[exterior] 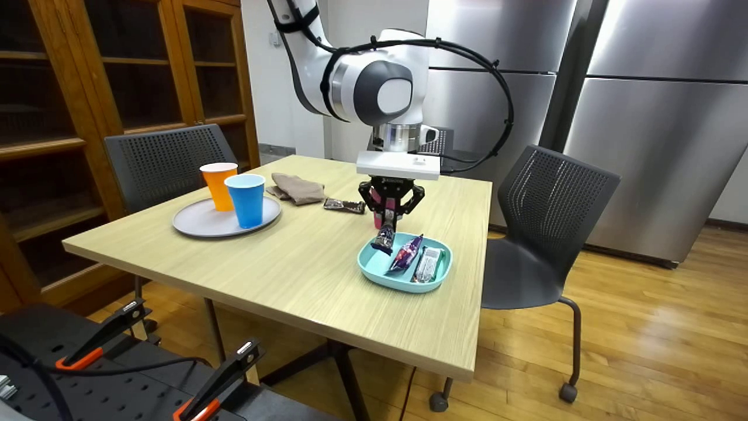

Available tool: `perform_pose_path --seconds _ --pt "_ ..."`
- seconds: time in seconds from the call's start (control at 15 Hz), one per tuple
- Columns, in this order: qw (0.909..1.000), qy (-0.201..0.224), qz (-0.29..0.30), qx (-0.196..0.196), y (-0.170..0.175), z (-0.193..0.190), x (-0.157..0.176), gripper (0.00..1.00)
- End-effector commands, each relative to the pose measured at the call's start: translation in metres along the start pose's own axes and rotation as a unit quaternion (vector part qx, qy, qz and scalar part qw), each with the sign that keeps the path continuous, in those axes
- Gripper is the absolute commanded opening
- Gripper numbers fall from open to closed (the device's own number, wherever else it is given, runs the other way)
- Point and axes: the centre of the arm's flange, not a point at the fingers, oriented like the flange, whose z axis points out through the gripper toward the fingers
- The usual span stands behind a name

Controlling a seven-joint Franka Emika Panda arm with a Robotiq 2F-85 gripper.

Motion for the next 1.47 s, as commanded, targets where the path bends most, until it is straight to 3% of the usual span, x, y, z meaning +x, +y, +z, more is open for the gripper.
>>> perform_pose_path --seconds 0.0,0.6,0.67,0.73,0.87,1.27,1.4 --pt "0.9995 0.002 0.029 -0.012 0.004 -0.005 -0.005 0.05" --pt "0.9981 -0.006 0.061 -0.010 -0.002 0.004 -0.003 0.05" --pt "0.9979 -0.007 0.063 -0.010 -0.003 0.005 -0.003 0.21" --pt "0.9976 -0.010 0.068 -0.012 -0.003 0.005 -0.002 0.47" --pt "0.9969 -0.009 0.077 -0.015 -0.004 0.005 -0.002 0.53" --pt "0.9964 -0.005 0.082 -0.021 -0.006 -0.002 -0.004 0.97" --pt "0.9964 -0.004 0.081 -0.026 -0.007 -0.005 -0.002 1.00"
